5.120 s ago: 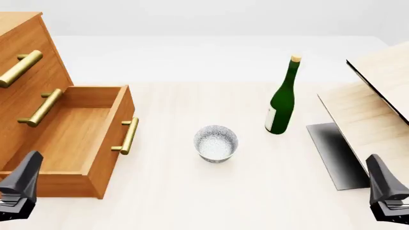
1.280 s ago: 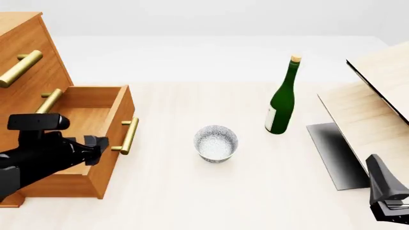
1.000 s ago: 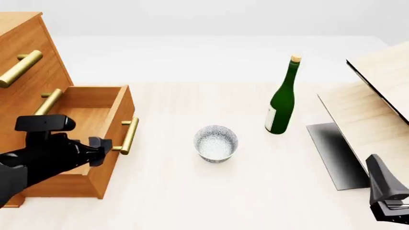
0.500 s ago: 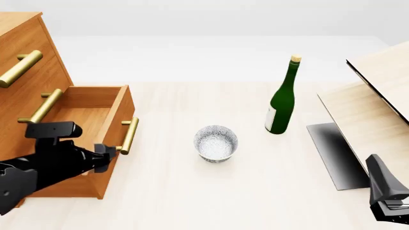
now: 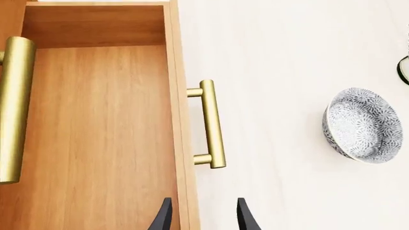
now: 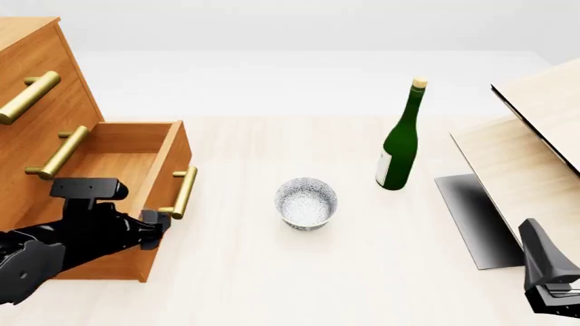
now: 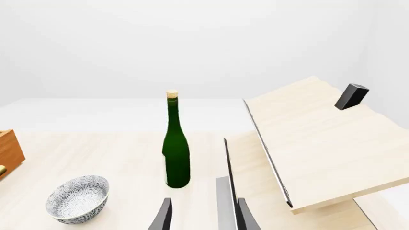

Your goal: Put the bowl in the bottom drawer of the cabinet and close it.

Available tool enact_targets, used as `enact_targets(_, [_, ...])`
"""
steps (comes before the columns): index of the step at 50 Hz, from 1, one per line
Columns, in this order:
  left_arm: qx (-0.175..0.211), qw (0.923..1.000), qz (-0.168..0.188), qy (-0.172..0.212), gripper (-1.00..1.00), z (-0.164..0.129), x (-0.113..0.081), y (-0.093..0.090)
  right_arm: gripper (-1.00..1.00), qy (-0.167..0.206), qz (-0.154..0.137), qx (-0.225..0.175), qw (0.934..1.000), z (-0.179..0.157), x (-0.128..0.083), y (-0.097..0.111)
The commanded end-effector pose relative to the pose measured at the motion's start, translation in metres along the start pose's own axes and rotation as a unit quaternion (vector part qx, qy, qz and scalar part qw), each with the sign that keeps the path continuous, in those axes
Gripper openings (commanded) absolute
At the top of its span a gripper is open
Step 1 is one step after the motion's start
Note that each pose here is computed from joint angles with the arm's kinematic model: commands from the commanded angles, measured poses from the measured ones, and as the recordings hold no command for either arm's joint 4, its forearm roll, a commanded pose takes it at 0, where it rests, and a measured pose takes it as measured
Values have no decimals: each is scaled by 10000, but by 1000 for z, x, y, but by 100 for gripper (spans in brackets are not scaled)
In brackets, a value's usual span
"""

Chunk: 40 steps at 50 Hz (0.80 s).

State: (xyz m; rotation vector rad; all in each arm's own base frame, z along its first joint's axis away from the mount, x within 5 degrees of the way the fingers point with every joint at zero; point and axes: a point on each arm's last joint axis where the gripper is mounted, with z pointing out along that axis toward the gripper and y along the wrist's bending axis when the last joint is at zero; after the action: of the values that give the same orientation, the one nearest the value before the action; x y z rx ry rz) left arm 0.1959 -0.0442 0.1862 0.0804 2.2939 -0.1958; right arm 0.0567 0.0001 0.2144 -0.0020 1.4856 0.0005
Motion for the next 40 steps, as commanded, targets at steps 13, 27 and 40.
enact_targets(13, [174, 9993, -264, 222, 100, 6, 9, -11, 100, 1, 1, 1, 10000, 0, 0, 0])
enact_targets(27, [240, 9991, -242, 271, 100, 11, 11, -15, 100, -1, 0, 1, 10000, 0, 0, 0])
enact_targets(40, [305, 9988, -219, 325, 100, 16, 12, -19, 100, 1, -1, 0, 10000, 0, 0, 0])
